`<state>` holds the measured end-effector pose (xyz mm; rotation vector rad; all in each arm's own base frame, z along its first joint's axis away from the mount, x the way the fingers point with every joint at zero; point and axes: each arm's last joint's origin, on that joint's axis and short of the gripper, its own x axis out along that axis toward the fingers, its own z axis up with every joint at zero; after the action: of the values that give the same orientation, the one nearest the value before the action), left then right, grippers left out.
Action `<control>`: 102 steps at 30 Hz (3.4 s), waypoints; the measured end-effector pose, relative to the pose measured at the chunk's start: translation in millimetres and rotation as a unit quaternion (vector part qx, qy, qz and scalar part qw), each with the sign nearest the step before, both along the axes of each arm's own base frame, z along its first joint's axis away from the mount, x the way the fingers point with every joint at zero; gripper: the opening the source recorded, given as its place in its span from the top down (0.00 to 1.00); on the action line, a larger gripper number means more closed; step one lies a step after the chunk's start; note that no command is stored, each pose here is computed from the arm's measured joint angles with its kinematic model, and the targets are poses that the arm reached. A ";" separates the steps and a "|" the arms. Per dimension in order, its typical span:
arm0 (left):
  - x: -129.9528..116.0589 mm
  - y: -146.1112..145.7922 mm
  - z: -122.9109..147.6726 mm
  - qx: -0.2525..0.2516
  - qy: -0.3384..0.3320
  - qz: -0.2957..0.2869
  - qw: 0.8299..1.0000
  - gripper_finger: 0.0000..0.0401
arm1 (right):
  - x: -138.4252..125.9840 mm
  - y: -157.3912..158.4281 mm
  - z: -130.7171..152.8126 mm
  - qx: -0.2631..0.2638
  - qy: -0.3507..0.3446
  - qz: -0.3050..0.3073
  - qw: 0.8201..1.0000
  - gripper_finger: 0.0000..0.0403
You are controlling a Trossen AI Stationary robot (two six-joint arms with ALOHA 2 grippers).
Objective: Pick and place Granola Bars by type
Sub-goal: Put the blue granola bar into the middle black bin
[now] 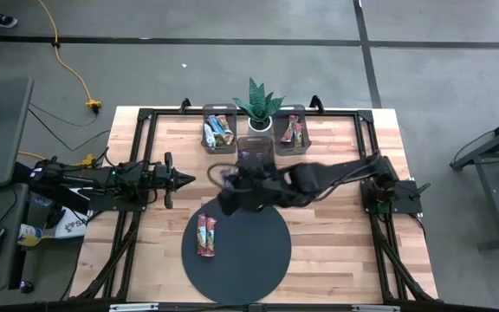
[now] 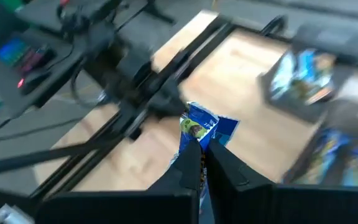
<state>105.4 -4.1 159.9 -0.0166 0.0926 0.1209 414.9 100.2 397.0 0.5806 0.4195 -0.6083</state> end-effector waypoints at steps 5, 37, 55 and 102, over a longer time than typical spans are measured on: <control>0.0 0.0 0.1 0.000 0.000 0.000 1.000 1.00 | -18.8 -23.1 19.1 -0.044 0.008 -0.045 0.998 1.00; 0.0 0.0 0.0 0.000 0.000 0.000 1.000 1.00 | 0.7 -110.8 -27.7 -0.148 0.205 -0.115 0.961 1.00; 0.0 0.0 0.1 0.000 0.000 0.000 1.000 1.00 | 40.1 -143.5 -110.2 -0.049 0.287 -0.122 0.949 1.00; 0.0 0.0 0.0 0.000 0.000 0.000 1.000 1.00 | 52.6 -182.2 -171.2 0.146 0.333 -0.120 0.924 1.00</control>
<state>105.4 -4.1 159.9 -0.0166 0.0932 0.1212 467.4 -82.0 225.8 0.7067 1.1068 -0.9915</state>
